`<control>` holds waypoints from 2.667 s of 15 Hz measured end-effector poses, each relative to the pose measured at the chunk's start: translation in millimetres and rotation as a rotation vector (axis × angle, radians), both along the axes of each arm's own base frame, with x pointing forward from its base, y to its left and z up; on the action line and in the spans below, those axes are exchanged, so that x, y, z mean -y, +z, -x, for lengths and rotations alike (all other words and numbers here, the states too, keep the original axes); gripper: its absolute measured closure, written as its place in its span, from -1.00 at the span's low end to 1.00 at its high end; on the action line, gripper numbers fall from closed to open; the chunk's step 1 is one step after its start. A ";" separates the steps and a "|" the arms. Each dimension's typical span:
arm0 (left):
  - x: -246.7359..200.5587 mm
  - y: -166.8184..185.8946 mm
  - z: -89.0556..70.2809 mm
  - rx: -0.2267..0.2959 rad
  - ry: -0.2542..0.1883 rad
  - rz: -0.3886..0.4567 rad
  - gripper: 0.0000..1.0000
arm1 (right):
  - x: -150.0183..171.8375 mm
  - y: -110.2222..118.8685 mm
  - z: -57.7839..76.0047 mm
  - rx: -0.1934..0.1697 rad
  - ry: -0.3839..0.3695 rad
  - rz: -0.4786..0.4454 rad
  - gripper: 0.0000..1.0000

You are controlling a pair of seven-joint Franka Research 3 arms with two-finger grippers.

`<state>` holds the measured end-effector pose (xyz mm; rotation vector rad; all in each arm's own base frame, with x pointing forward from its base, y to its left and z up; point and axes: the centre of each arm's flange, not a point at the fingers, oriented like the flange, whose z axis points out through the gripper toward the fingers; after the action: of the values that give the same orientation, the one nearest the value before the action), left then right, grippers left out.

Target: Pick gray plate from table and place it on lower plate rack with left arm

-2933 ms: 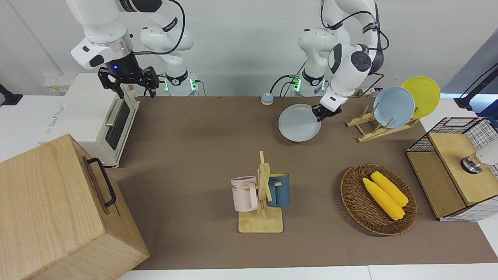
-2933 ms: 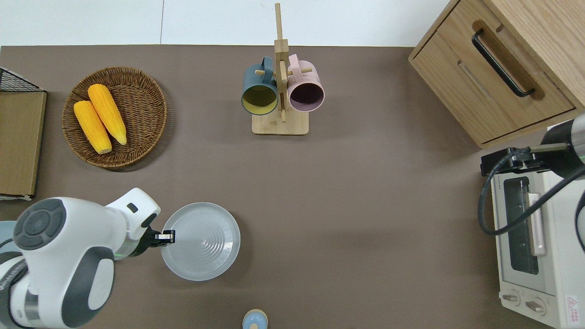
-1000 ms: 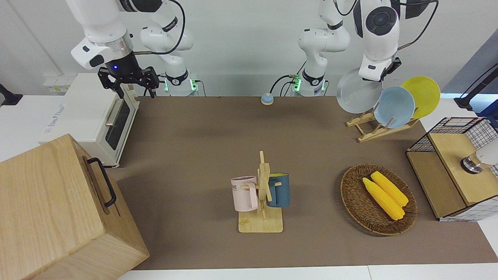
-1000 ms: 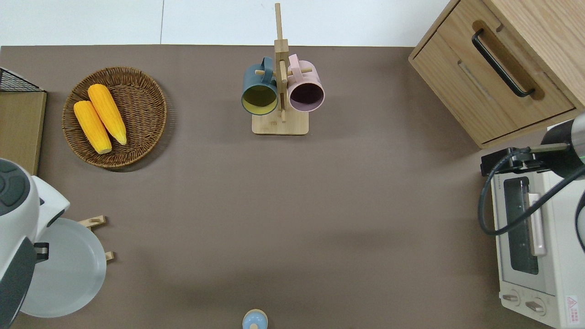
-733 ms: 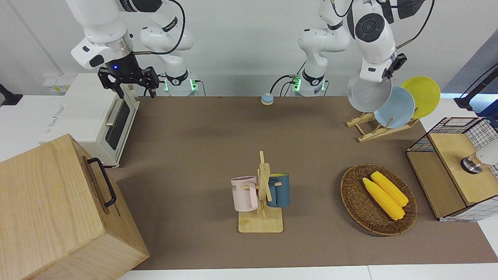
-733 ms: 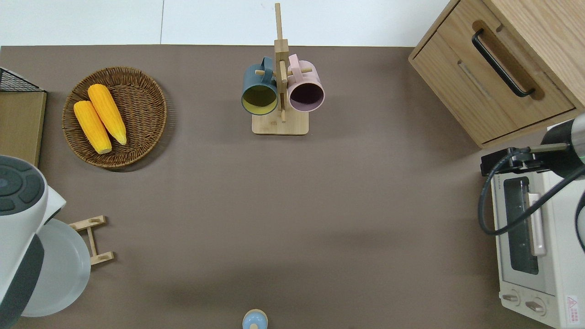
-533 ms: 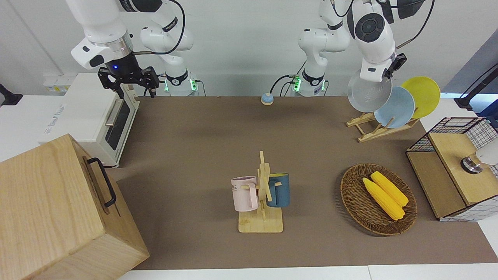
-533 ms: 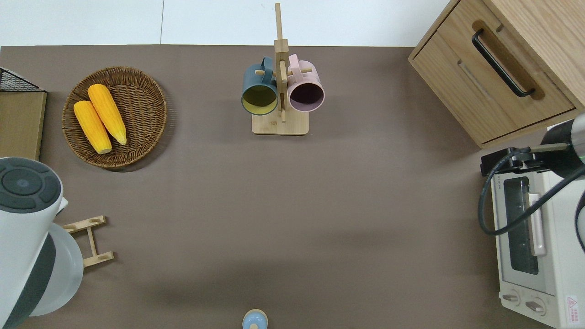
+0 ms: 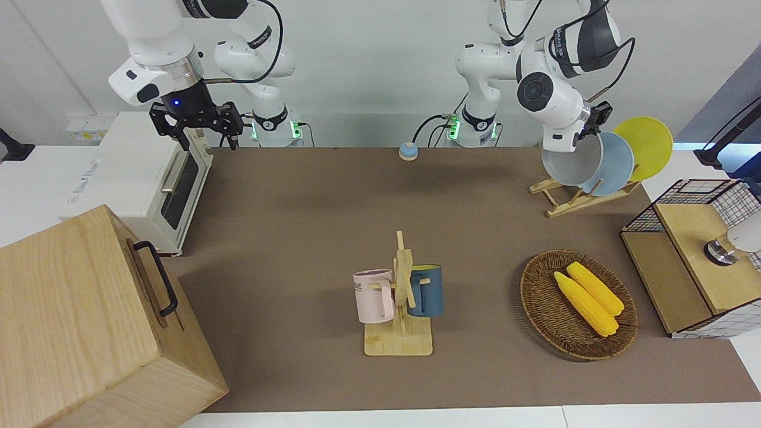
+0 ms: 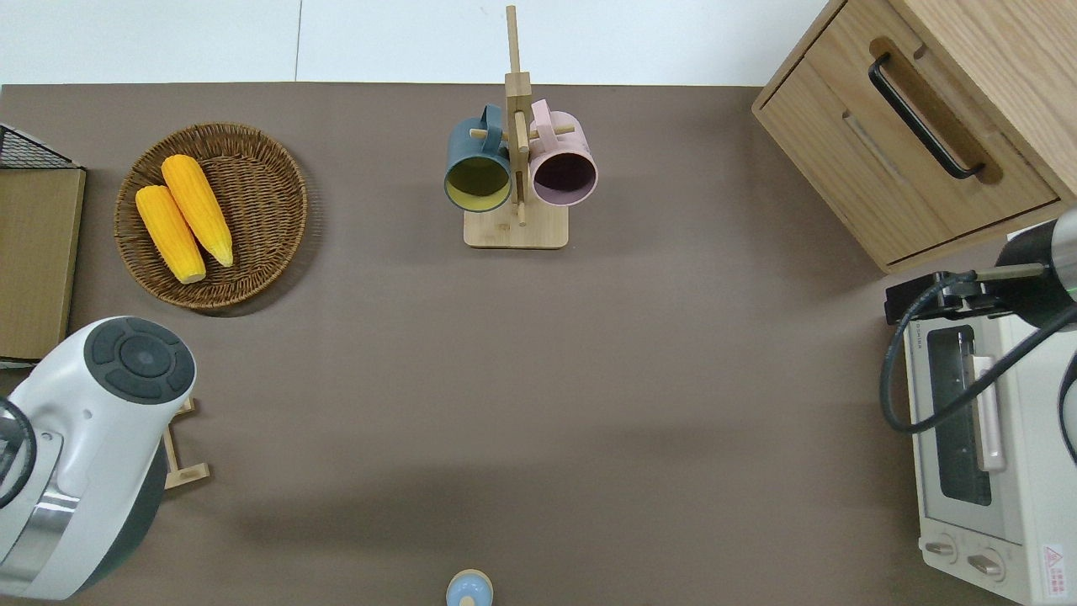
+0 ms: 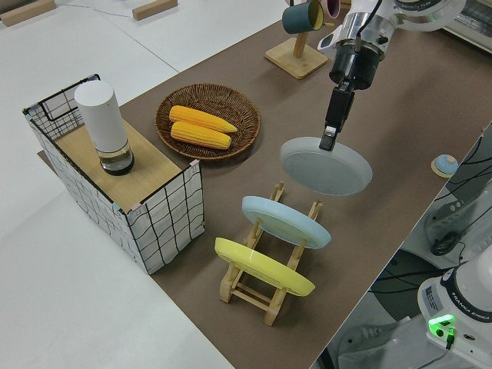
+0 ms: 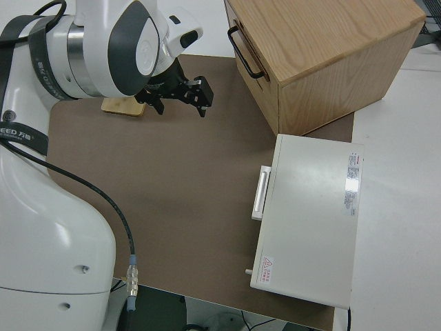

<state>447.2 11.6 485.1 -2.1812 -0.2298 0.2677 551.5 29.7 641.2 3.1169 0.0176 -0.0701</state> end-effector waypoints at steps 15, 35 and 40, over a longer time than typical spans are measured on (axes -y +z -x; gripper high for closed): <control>-4.4 -60.1 -4.8 0.070 0.009 -0.066 0.97 | 0.0 0.0 0.0 0.000 0.000 0.000 -0.97; -3.2 -85.5 -11.9 0.061 0.003 -0.072 0.23 | 0.0 0.0 0.0 0.000 0.000 0.000 -0.97; -4.2 -85.4 -12.0 0.061 0.005 -0.072 -0.80 | 0.0 0.0 0.0 0.000 0.000 0.000 -0.97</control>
<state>459.2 15.8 399.7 -2.1198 -0.2747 0.1924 551.5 29.7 641.2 3.1169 0.0176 -0.0701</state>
